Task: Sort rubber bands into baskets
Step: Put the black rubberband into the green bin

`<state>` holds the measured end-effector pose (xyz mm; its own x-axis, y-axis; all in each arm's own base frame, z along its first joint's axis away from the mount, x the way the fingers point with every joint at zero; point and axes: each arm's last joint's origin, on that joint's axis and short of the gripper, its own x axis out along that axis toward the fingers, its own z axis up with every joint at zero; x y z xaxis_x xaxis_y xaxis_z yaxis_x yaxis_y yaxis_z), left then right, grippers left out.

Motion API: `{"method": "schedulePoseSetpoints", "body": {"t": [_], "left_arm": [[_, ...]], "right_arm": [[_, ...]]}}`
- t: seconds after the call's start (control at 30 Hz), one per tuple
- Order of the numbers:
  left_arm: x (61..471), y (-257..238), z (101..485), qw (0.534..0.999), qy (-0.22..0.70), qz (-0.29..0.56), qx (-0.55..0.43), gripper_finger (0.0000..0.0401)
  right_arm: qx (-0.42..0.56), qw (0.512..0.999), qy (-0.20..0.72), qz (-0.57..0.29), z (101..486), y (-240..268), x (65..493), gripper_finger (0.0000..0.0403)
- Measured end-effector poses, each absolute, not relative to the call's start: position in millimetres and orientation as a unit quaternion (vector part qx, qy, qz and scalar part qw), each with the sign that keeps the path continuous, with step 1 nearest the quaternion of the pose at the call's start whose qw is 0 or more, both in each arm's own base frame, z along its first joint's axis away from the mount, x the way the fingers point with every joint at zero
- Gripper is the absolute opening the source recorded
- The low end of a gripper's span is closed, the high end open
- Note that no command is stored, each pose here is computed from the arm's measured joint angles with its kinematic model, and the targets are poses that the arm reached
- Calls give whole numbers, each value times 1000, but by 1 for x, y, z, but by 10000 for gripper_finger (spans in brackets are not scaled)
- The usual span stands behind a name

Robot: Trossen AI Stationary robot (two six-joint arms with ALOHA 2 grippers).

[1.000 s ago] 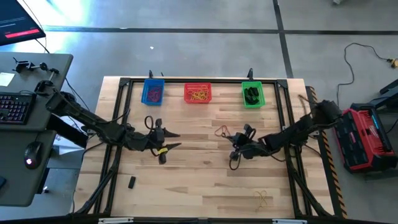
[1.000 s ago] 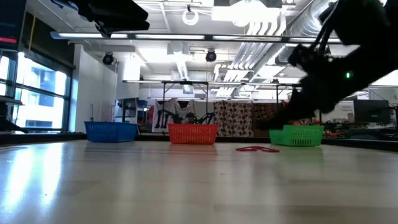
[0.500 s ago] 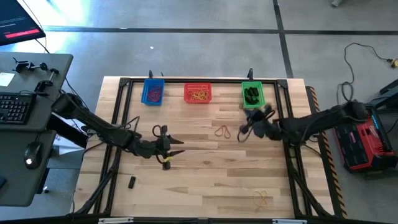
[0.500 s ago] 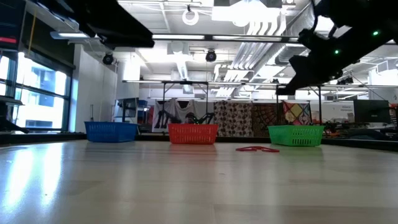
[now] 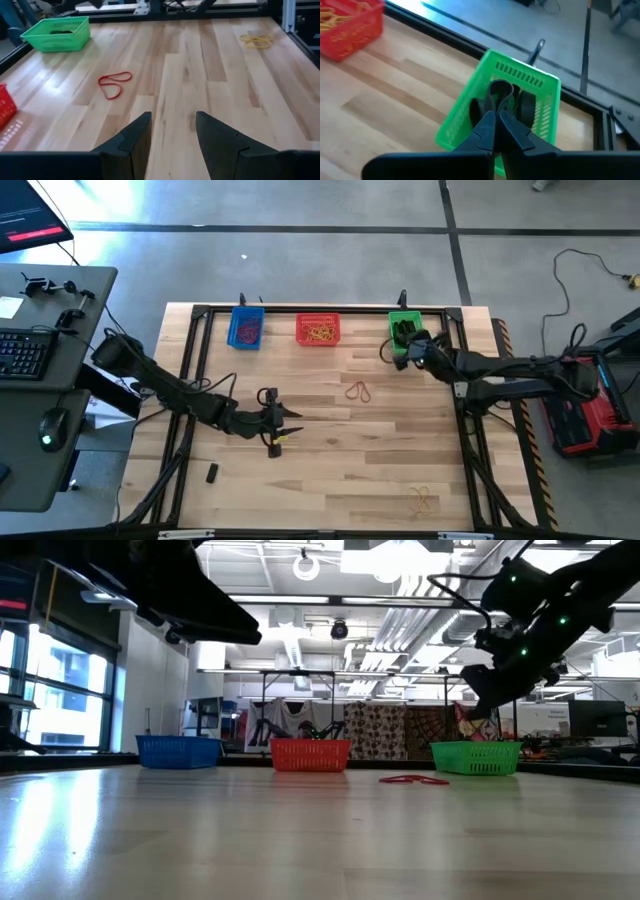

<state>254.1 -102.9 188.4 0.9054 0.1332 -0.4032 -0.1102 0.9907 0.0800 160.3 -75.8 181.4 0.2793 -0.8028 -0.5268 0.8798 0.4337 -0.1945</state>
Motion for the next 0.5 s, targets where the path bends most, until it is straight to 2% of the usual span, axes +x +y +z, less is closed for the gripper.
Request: {"method": "schedulePoseSetpoints", "body": {"t": [0.5], "left_arm": [[255, -103, 189, 976, 204, 61, 35, 147]], "right_arm": [[123, 752, 300, -574, 176, -120, 139, 2]]}}
